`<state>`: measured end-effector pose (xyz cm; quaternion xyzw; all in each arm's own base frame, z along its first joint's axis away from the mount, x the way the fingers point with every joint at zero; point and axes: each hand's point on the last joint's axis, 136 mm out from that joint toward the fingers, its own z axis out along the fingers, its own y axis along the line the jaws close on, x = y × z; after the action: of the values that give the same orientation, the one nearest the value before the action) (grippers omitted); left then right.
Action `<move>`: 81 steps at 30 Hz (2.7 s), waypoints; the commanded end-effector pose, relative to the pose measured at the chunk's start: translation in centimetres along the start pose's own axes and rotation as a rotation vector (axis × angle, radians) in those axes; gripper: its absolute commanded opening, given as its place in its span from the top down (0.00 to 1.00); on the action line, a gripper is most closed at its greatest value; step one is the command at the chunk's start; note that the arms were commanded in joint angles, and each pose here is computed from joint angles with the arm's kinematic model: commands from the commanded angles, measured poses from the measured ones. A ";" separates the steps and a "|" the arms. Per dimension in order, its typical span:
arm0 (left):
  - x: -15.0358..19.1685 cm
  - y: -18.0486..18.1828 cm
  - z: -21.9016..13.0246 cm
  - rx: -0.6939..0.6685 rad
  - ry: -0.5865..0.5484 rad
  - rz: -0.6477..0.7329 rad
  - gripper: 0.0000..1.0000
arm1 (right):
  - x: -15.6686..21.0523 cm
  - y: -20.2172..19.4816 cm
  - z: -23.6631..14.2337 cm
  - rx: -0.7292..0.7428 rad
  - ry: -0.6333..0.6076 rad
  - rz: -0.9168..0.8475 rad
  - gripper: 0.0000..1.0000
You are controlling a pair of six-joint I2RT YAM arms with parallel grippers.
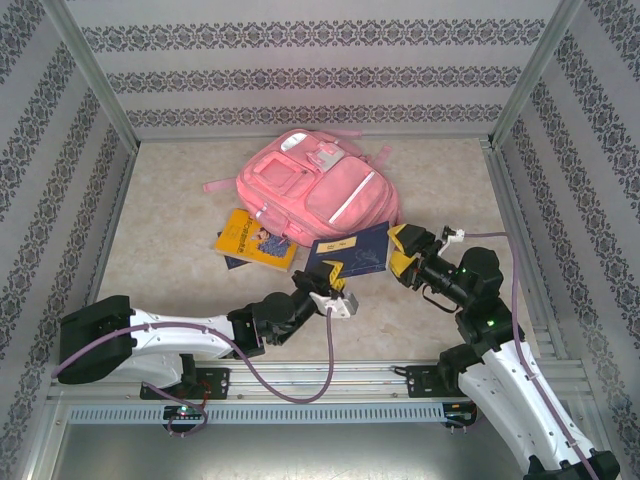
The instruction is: Pack books, pencil case, and school supplies into a backpack
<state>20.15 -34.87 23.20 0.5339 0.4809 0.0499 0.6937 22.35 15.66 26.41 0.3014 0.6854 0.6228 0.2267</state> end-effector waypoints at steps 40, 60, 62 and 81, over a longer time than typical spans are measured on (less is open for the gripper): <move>0.9 3.8 5.7 0.210 0.305 -0.389 0.24 | -6.6 -6.1 -7.6 0.599 -0.311 -0.541 1.00; 14.7 4.8 19.4 0.486 0.693 -1.355 0.47 | -8.9 -7.2 -5.5 0.574 -0.316 -0.625 1.00; 15.1 3.9 19.8 0.507 0.699 -1.368 0.48 | -8.9 -7.5 -5.5 0.577 -0.315 -0.618 1.00; 14.9 2.3 22.0 0.592 0.703 -1.471 1.00 | -9.7 -6.2 -6.5 0.593 -0.381 -0.625 1.00</move>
<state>45.38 -39.32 12.47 0.1951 0.8968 -0.3441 0.1981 23.48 4.99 18.02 0.2325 0.8561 0.2442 0.3916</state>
